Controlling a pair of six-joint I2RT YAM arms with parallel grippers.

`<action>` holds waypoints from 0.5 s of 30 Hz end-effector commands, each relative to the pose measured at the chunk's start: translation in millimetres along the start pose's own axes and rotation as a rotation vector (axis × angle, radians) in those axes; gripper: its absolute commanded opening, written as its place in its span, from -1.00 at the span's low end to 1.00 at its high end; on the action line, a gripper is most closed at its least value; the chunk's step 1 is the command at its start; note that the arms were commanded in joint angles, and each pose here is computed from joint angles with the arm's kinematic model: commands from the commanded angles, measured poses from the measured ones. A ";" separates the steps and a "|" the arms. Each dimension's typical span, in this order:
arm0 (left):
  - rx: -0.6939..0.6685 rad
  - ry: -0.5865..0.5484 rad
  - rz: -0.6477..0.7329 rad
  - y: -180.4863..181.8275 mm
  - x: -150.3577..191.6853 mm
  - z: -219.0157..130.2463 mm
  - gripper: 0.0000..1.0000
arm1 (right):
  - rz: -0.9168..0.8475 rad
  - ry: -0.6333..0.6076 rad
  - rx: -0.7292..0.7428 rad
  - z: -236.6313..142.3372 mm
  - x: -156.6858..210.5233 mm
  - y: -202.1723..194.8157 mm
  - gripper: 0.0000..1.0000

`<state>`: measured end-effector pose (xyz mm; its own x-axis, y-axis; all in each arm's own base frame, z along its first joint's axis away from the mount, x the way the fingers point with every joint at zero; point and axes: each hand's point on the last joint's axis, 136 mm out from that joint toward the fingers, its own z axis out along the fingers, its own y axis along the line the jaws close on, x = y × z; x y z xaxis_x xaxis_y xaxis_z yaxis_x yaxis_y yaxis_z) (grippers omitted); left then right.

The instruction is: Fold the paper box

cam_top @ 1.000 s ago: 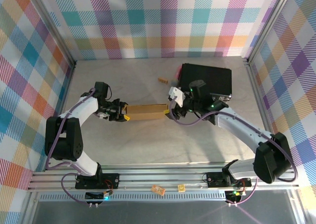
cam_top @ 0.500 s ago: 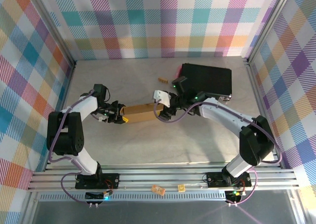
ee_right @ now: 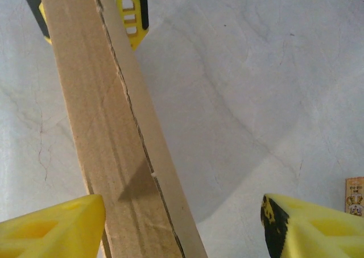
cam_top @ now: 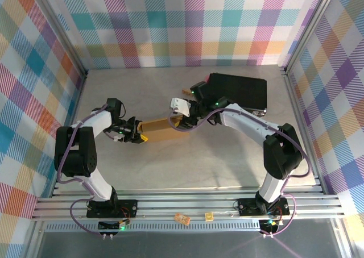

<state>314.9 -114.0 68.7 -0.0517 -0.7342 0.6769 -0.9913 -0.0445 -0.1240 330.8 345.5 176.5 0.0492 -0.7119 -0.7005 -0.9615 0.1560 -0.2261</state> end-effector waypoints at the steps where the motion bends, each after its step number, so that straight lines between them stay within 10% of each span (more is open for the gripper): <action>1: -0.023 -0.076 -0.089 6.5 -28.8 5.7 -0.56 | 0.118 -0.041 -0.066 -13.0 -10.3 7.0 0.39; 15: -0.036 -0.093 -0.147 -0.7 -31.5 0.4 -0.57 | 0.451 0.005 -0.067 -43.8 4.2 -7.6 -0.10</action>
<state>320.1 -111.6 67.9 0.0292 -0.7192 0.6942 -0.9941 -0.0932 -0.0548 329.5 316.9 189.8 -0.3095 -0.6084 -0.7308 -0.9258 0.3681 0.0856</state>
